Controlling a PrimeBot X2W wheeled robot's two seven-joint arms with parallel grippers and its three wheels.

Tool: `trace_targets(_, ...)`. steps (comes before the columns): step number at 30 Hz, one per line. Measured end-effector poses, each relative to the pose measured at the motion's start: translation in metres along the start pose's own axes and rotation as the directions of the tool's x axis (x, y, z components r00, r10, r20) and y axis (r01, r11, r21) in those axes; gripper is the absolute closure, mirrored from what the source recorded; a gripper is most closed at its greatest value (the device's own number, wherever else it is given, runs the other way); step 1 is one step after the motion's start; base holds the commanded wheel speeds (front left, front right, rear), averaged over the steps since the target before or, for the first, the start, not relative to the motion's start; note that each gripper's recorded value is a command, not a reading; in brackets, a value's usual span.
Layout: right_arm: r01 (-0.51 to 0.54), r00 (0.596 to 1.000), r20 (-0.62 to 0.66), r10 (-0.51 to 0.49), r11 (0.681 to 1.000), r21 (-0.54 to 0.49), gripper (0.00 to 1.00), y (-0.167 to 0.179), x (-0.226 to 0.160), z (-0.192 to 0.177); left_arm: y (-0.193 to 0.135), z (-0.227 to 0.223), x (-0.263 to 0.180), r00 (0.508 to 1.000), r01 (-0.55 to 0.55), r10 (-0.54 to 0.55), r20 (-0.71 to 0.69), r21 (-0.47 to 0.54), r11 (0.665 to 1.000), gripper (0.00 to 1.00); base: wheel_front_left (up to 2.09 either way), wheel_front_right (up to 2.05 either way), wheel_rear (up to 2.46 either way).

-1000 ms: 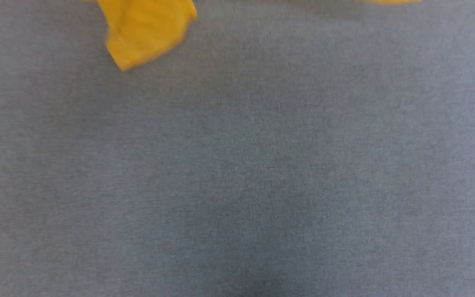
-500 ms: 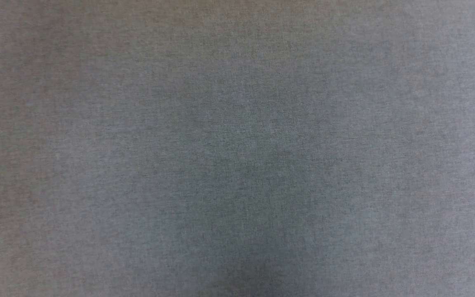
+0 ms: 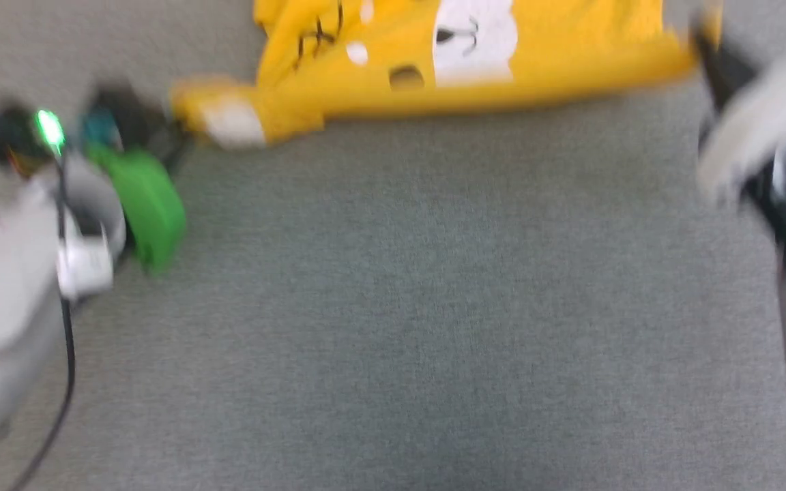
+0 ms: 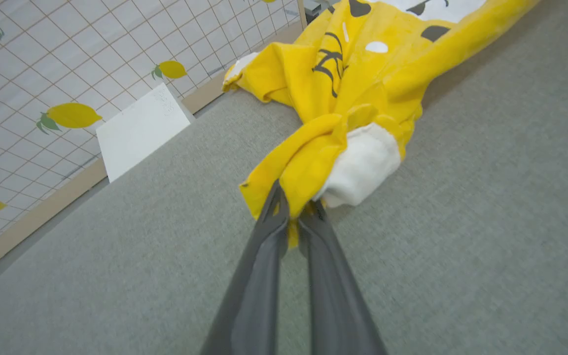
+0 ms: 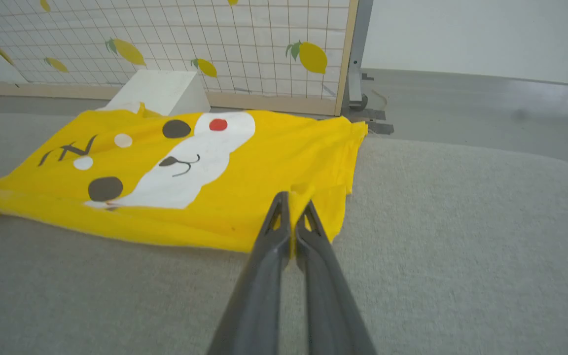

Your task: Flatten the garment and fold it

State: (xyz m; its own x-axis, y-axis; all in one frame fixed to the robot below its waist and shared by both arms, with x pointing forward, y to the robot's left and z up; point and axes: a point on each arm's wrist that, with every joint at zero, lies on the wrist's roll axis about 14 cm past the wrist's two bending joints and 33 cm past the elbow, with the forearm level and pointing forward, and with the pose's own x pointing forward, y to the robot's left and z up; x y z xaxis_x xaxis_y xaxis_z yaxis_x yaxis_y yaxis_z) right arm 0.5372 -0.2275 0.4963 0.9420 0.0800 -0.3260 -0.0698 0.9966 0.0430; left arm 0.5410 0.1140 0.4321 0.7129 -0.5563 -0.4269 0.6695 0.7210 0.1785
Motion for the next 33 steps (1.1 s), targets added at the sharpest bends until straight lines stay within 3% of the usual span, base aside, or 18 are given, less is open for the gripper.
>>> trace_targets(7,0.074,0.988,-0.142,-0.066,0.996,0.049,1.0,-0.012,-0.076,-0.069,-0.066,-0.046,-0.069,0.984,0.113,-0.127,-0.124,-0.113,0.987,1.0,0.0,0.0,0.0)
trace_targets(15,0.124,0.962,-0.253,-0.104,0.99,0.066,1.0,-0.009,-0.129,-0.112,-0.12,-0.063,-0.126,0.973,0.122,-0.158,-0.169,-0.206,0.971,1.0,0.0,0.0,0.0)
trace_targets(26,0.188,0.862,-0.488,-0.138,0.981,0.055,1.0,-0.009,-0.191,-0.168,-0.161,-0.075,-0.172,0.964,0.093,-0.161,-0.211,-0.298,0.95,1.0,0.0,0.0,0.0)
trace_targets(33,0.219,0.916,-0.362,-0.172,0.971,0.094,1.0,-0.014,-0.188,-0.155,-0.15,-0.046,-0.161,0.995,0.06,-0.077,-0.067,-0.227,0.972,1.0,0.0,0.0,0.0)
